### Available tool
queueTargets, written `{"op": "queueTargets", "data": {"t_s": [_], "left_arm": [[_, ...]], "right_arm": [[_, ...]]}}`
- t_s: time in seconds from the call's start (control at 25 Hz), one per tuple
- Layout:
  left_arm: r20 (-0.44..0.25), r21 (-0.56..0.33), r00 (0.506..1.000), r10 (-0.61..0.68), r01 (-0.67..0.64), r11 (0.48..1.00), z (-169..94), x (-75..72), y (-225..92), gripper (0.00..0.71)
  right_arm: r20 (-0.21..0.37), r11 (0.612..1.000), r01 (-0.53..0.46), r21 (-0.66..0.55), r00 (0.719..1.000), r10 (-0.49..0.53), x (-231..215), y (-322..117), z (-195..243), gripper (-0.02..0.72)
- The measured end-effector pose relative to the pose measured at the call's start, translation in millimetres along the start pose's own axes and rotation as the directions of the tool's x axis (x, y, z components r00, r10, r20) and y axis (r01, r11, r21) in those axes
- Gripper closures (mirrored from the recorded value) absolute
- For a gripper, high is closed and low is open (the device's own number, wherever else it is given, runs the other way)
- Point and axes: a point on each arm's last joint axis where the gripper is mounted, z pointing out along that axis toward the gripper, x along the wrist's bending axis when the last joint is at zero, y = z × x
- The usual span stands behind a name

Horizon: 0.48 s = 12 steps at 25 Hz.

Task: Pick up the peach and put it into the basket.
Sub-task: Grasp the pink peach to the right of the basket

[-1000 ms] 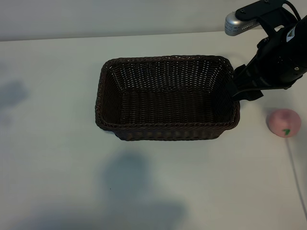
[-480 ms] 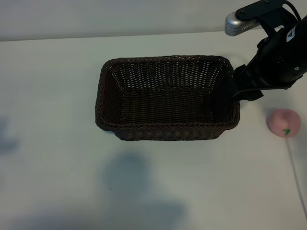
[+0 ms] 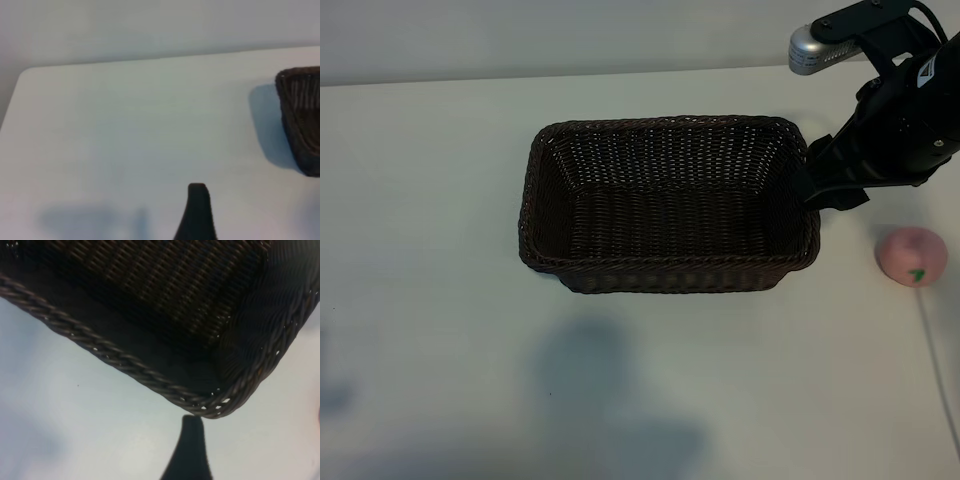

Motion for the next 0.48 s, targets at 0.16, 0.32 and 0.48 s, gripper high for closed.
{"op": "queueTargets", "data": {"t_s": [0.16, 0.32, 0.48], "left_arm": [[-0.011, 0.059, 1.000, -0.022, 0.022, 0.998, 2.3, 2.7, -12.6, 0.115], [-0.049, 0.111, 0.998, -0.038, 0.043, 0.993, 13.5, 6.1, -27.0, 0.115], [-0.053, 0.166, 0.998, -0.039, 0.047, 0.985, 25.2, 5.5, -52.5, 0.115]], "right_arm": [[0.000, 1.000, 0.000, 0.000, 1.000, 0.000, 0.0, 0.0, 0.0, 0.109], [0.000, 1.000, 0.000, 0.000, 1.000, 0.000, 0.0, 0.0, 0.0, 0.109], [0.000, 1.000, 0.000, 0.000, 1.000, 0.000, 0.0, 0.0, 0.0, 0.109]]}}
